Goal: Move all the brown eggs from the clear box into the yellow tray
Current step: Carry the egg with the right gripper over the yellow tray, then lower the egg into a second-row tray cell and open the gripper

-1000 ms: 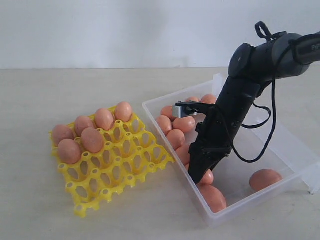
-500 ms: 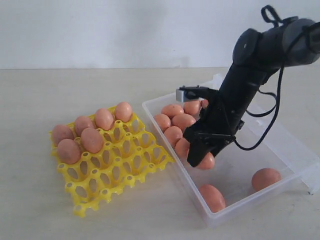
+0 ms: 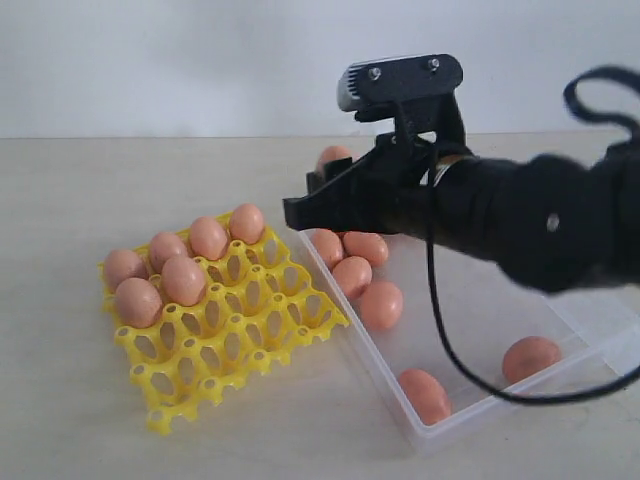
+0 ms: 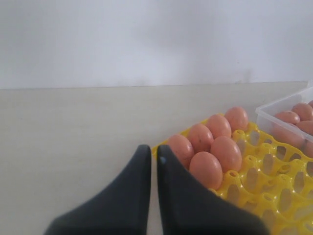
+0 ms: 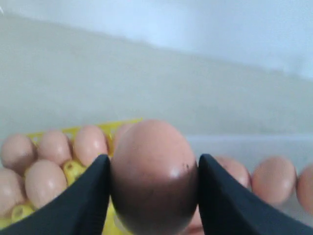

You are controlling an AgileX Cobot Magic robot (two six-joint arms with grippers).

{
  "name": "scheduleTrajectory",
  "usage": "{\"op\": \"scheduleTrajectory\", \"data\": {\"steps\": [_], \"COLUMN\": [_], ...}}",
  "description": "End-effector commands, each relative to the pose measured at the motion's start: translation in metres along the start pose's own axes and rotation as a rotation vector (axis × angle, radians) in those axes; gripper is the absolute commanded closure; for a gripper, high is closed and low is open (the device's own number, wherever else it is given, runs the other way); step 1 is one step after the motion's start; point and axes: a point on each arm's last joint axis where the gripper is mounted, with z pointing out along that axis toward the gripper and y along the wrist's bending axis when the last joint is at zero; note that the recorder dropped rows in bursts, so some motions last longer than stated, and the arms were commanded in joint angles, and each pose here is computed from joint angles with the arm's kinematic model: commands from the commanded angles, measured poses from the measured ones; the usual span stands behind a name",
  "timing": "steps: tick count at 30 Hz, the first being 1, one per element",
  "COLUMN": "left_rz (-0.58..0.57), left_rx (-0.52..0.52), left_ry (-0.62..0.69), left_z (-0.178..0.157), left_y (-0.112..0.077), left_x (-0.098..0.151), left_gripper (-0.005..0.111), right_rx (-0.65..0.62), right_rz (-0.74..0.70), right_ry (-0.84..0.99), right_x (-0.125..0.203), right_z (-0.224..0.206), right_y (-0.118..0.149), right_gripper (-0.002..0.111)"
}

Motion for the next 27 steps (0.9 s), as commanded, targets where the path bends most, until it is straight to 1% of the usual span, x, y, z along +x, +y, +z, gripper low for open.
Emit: {"op": "scheduleTrajectory", "data": {"steps": [1, 3, 4, 7, 9, 12, 14, 16, 21, 23, 27], "left_rz": [-0.003, -0.003, -0.003, -0.003, -0.003, -0.003, -0.003, -0.003, -0.003, -0.003, -0.003], "left_rx": [-0.001, -0.001, -0.001, -0.001, -0.001, -0.001, -0.001, -0.001, -0.001, -0.001, -0.001], "left_ry": [-0.008, -0.008, -0.008, -0.008, -0.008, -0.008, -0.008, -0.008, -0.008, -0.008, -0.008], "left_z": [0.0, 0.0, 0.0, 0.0, 0.0, 0.0, 0.0, 0.0, 0.0, 0.0, 0.0], "left_y": [0.0, 0.0, 0.0, 0.0, 0.0, 0.0, 0.0, 0.0, 0.0, 0.0, 0.0], "left_x": [0.0, 0.0, 0.0, 0.0, 0.0, 0.0, 0.0, 0.0, 0.0, 0.0, 0.0], "left_gripper": [0.103, 0.103, 0.103, 0.103, 0.103, 0.103, 0.103, 0.103, 0.103, 0.103, 0.103], "right_rx": [-0.038, -0.096, -0.128, -0.201, -0.275, -0.435, -0.501, -0.515, -0.419, -0.385, -0.42], "right_rz": [-0.115, -0.133, -0.093, 0.157, 0.225, 0.239, 0.24, 0.246, 0.262, 0.224, 0.101], "right_ry": [-0.249, -0.282, -0.275, -0.216, -0.146, -0.064, -0.021, 0.004, 0.06, 0.099, 0.124], "right_x": [0.002, 0.002, 0.002, 0.002, 0.007, 0.009, 0.008, 0.01, 0.02, 0.024, 0.028], "right_z": [0.011, 0.026, 0.036, 0.064, 0.081, 0.097, 0.104, 0.11, 0.121, 0.122, 0.12], "right_y": [0.028, 0.038, 0.043, 0.054, 0.06, 0.068, 0.067, 0.061, 0.038, 0.036, 0.039], "right_gripper": [0.109, 0.109, 0.109, 0.109, 0.109, 0.109, 0.109, 0.109, 0.109, 0.109, 0.109]}}
